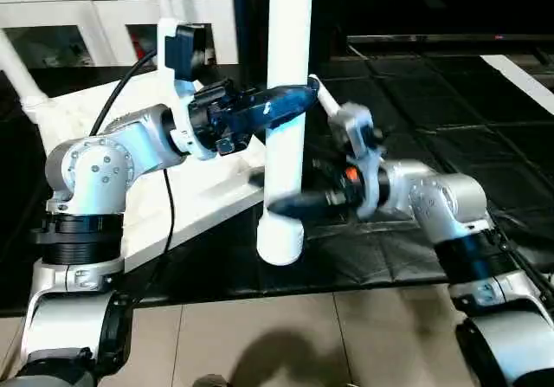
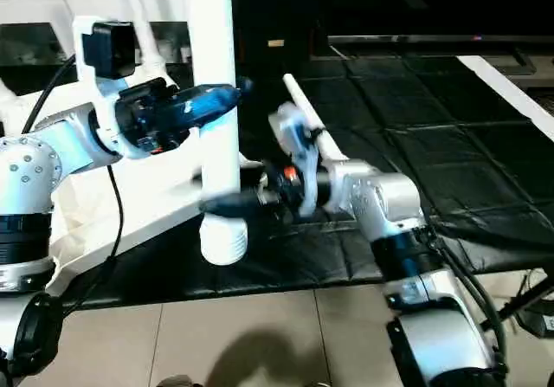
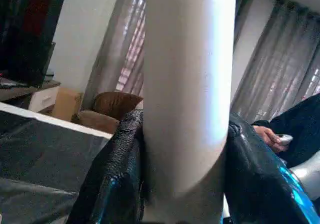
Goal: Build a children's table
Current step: Insert table leg to table base
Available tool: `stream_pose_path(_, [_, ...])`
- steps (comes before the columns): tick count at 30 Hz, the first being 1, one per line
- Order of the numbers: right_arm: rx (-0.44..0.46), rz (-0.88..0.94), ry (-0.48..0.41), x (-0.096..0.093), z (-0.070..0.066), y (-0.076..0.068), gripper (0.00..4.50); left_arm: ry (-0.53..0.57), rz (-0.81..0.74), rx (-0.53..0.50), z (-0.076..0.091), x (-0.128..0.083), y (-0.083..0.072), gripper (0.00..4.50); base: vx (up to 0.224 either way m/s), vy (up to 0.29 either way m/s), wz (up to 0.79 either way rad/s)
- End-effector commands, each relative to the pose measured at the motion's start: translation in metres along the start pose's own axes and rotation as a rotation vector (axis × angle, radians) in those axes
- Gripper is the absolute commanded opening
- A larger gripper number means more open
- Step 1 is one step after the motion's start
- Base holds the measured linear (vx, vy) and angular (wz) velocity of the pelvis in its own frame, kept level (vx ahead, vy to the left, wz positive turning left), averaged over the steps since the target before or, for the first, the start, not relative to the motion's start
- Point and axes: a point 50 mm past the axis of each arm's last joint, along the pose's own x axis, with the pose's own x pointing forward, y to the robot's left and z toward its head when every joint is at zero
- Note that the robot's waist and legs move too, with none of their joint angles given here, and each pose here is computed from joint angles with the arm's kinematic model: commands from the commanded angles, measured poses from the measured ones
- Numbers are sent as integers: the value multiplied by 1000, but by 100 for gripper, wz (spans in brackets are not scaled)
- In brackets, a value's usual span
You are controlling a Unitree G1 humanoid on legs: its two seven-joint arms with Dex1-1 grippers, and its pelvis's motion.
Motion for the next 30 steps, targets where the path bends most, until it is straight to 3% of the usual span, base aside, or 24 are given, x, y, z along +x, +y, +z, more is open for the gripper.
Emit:
stream_pose_path(1, [-14,32,12,2,1,4,333,4,-22,31,7,1,-5,183,0,0,0])
stream_pose_path(14, [-13,22,23,5,-3,1,215,-20,-8,39,8,0,-2,183,0,0,0])
stream_pose_path(25, [-28,-22,7,5,-4,-1,198,-62,36,52,13,0,2,183,0,0,0])
stream_pose_path(27, [-57,-66,4,5,-3,-4,198,-66,43,54,13,1,3,239,0,0,0])
stream_pose_path(30, [-100,-146,-25,5,0,-9,198,-76,78,72,14,0,4,253,0,0,0])
